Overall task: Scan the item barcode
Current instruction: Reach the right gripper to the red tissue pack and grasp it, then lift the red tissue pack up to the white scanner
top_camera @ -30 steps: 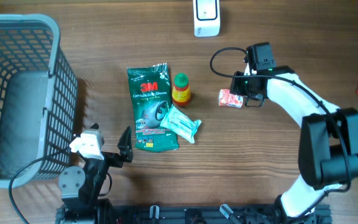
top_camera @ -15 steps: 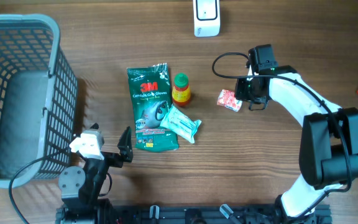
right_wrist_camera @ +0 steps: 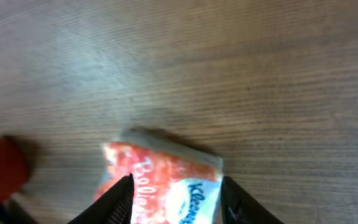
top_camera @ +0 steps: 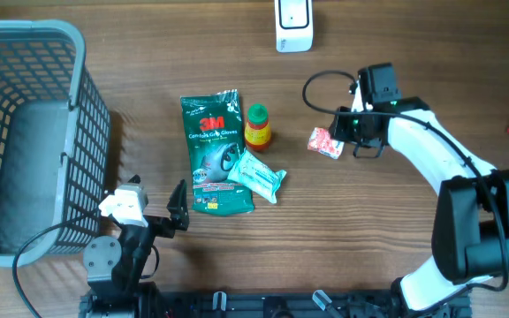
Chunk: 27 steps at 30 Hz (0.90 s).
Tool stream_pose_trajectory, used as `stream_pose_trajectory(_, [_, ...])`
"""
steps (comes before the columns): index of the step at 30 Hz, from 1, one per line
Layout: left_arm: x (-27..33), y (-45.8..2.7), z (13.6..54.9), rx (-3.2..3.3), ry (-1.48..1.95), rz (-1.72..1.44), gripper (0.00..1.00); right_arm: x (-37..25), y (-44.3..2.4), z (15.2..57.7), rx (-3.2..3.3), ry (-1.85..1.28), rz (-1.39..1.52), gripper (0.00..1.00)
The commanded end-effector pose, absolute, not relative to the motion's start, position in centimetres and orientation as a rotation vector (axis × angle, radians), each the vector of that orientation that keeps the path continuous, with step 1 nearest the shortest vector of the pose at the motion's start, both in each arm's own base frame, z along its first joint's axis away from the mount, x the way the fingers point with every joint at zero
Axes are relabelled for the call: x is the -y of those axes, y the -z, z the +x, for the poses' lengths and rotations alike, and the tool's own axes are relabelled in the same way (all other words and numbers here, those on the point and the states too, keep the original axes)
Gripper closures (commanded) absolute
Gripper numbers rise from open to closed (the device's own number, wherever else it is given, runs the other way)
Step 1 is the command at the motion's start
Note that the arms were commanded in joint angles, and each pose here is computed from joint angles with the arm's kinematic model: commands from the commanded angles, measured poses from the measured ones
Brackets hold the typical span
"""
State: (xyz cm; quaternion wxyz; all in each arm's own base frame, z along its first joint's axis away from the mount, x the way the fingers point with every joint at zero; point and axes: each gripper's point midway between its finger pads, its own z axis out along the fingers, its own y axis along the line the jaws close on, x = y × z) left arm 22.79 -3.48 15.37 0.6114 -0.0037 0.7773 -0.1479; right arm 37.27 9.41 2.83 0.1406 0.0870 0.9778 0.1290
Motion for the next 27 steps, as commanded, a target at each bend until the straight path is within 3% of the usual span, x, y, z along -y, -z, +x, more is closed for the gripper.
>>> stream_pose_trajectory(1, [3.8, -15.4, 22.7, -1.789, 0.359, 0.000, 0.00, -8.9, 1.1, 35.4, -2.886, -0.355, 0.297, 0.55])
stream_pose_trajectory(6, [3.8, -15.4, 22.7, -1.789, 0.359, 0.000, 0.00, -7.9, 1.9, 35.5, -2.856, -0.284, 0.381, 0.71])
stream_pose_trajectory(9, [3.8, -15.4, 22.7, -1.789, 0.359, 0.000, 0.00, -8.3, 1.5, 35.7, -2.856, -0.318, 0.371, 0.96])
stream_pose_trajectory(16, [3.8, -15.4, 22.7, -1.789, 0.359, 0.000, 0.00, -11.5, -6.5, 34.1, -2.985, -0.612, 0.374, 0.96])
stream_pose_trajectory(20, [3.8, -15.4, 22.7, -1.789, 0.359, 0.000, 0.00, -13.8, -11.9, 30.4, -3.075, -0.875, 0.333, 0.96])
stream_pose_trajectory(27, [3.8, -15.4, 22.7, -1.789, 0.359, 0.000, 0.00, -14.2, -14.7, 23.2, -3.304, -0.997, 0.493, 0.96])
